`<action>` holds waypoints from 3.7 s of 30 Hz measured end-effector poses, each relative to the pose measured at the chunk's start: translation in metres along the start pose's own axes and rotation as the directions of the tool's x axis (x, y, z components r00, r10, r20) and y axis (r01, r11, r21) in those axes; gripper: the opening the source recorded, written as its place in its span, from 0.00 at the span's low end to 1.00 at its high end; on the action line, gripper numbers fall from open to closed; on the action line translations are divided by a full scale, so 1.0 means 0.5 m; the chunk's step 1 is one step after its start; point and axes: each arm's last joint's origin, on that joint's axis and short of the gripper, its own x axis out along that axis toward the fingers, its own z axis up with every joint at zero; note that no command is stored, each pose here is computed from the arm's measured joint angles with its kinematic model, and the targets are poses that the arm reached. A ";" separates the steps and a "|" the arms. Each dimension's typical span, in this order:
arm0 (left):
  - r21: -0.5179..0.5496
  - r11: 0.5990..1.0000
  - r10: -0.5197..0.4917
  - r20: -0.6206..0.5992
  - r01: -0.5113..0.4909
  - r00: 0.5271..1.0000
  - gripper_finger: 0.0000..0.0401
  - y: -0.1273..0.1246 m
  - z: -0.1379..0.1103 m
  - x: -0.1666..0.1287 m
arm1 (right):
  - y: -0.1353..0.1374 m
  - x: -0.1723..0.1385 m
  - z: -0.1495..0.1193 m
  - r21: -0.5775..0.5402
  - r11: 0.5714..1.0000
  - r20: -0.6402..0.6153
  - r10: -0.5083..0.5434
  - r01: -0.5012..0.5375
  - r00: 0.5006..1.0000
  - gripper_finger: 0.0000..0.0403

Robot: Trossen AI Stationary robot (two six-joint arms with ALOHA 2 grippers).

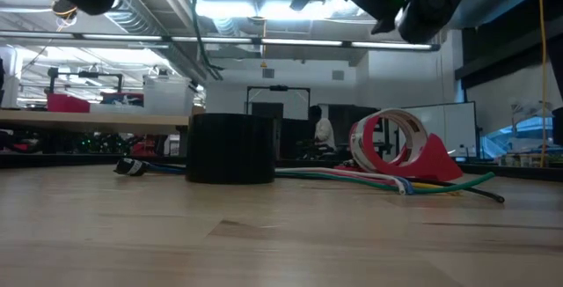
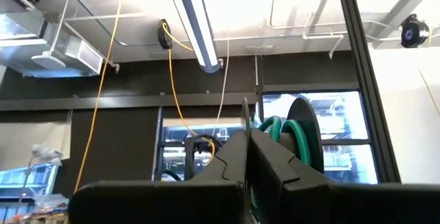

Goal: Coil cords
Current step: Coil the green wire onto the black spool

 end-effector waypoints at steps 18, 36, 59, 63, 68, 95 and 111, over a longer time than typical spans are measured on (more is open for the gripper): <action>-0.071 0.996 -0.043 0.029 0.045 0.999 0.00 -0.004 0.009 0.012 | 0.030 0.024 -0.009 -0.020 0.997 -0.019 0.073 -0.074 0.997 0.11; -0.099 0.993 -0.068 0.030 0.071 0.997 0.00 -0.006 0.007 0.011 | 0.029 0.036 -0.004 -0.060 0.996 -0.025 0.064 -0.065 0.998 0.11; -0.103 0.992 -0.071 0.028 0.073 0.997 0.00 -0.007 0.006 0.011 | 0.032 0.047 0.005 -0.066 0.994 -0.017 0.082 -0.083 0.996 0.11; -0.104 0.992 -0.071 0.028 0.073 0.997 0.00 -0.007 0.006 0.011 | 0.032 0.047 0.005 -0.066 0.994 -0.018 0.083 -0.084 0.996 0.11; -0.108 0.992 -0.071 0.027 0.073 0.997 0.00 -0.007 0.005 0.011 | 0.032 0.047 0.005 -0.102 0.991 -0.018 0.083 -0.084 0.996 0.11; -0.108 0.992 -0.070 0.025 0.072 0.997 0.00 -0.007 0.004 0.011 | 0.012 0.020 0.000 -0.212 0.977 -0.011 -0.008 0.005 1.000 0.11; -0.106 0.991 -0.076 0.007 0.076 0.997 0.00 -0.010 0.001 0.011 | 0.025 0.016 0.009 -0.238 0.969 0.021 0.081 -0.073 0.997 0.11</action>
